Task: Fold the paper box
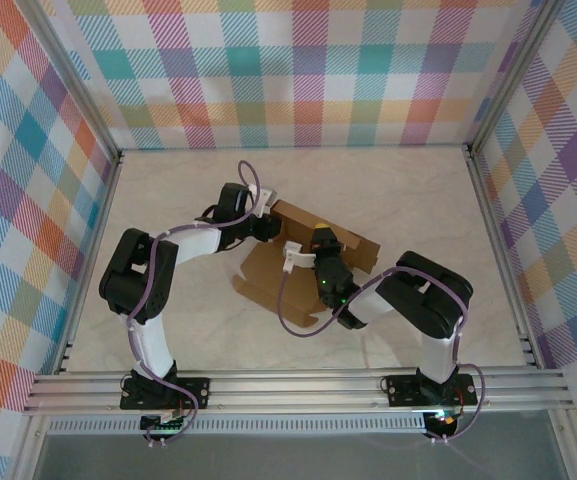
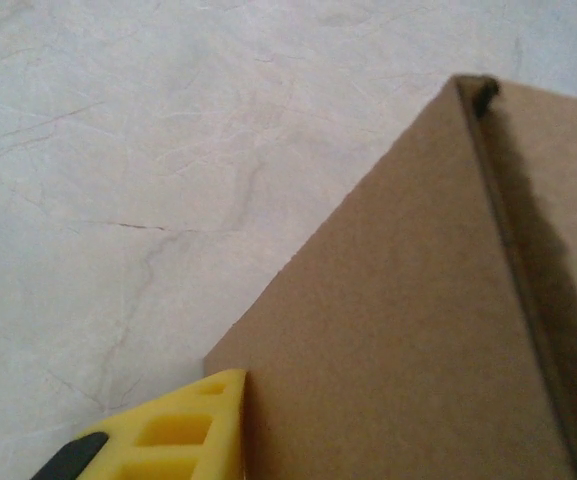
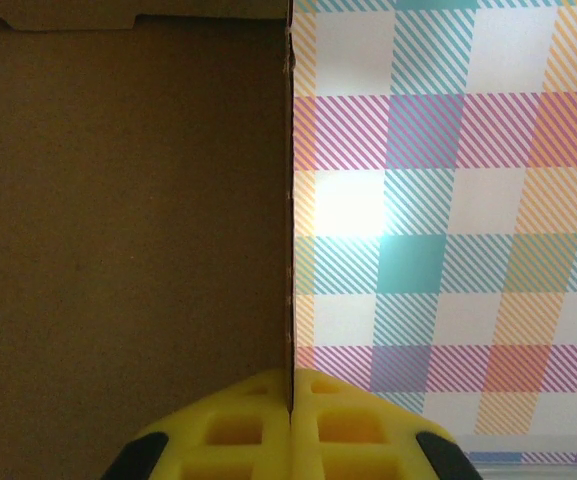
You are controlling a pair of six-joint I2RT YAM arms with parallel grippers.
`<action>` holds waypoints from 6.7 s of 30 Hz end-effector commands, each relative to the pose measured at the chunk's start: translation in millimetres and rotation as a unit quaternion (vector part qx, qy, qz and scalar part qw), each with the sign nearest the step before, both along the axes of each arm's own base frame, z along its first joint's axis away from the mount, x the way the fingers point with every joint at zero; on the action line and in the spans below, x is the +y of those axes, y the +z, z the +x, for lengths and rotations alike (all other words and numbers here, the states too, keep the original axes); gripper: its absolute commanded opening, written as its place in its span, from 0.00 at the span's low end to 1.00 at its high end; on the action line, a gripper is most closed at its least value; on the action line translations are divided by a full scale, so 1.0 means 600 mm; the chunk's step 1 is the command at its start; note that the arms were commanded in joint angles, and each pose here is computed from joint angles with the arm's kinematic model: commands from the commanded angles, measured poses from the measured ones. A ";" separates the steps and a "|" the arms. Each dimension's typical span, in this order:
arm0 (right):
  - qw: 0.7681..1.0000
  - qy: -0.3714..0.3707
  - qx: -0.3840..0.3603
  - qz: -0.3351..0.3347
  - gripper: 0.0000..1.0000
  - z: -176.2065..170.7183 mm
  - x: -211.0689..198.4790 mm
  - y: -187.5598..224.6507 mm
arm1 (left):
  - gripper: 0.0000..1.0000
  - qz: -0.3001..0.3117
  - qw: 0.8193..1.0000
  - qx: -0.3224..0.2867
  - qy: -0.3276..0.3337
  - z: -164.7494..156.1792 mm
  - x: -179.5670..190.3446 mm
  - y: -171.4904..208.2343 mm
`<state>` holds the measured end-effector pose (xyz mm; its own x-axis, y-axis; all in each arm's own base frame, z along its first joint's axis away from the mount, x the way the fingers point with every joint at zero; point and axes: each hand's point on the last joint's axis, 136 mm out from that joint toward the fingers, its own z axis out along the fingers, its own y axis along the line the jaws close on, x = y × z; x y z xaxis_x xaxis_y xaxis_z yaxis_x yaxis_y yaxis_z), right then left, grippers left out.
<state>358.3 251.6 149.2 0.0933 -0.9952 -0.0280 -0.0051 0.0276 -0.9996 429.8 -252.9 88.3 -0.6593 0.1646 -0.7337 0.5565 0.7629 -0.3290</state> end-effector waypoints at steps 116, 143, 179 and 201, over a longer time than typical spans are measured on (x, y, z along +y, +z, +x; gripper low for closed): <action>0.160 -0.163 0.730 0.644 0.55 0.020 0.162 -0.040 | 0.13 0.049 0.996 -0.055 0.051 -0.025 0.029 -0.020; 0.431 -0.035 0.601 0.672 0.88 0.056 0.024 0.129 | 0.00 -0.005 1.000 -0.012 -0.024 -0.057 -0.009 -0.004; 0.183 -0.144 0.734 0.638 0.52 0.025 0.137 -0.025 | 0.09 0.072 0.992 -0.100 -0.003 -0.103 0.003 -0.038; 0.186 -0.166 0.745 0.619 0.51 0.008 0.132 -0.054 | 0.37 0.041 0.991 -0.128 0.030 -0.102 0.008 -0.022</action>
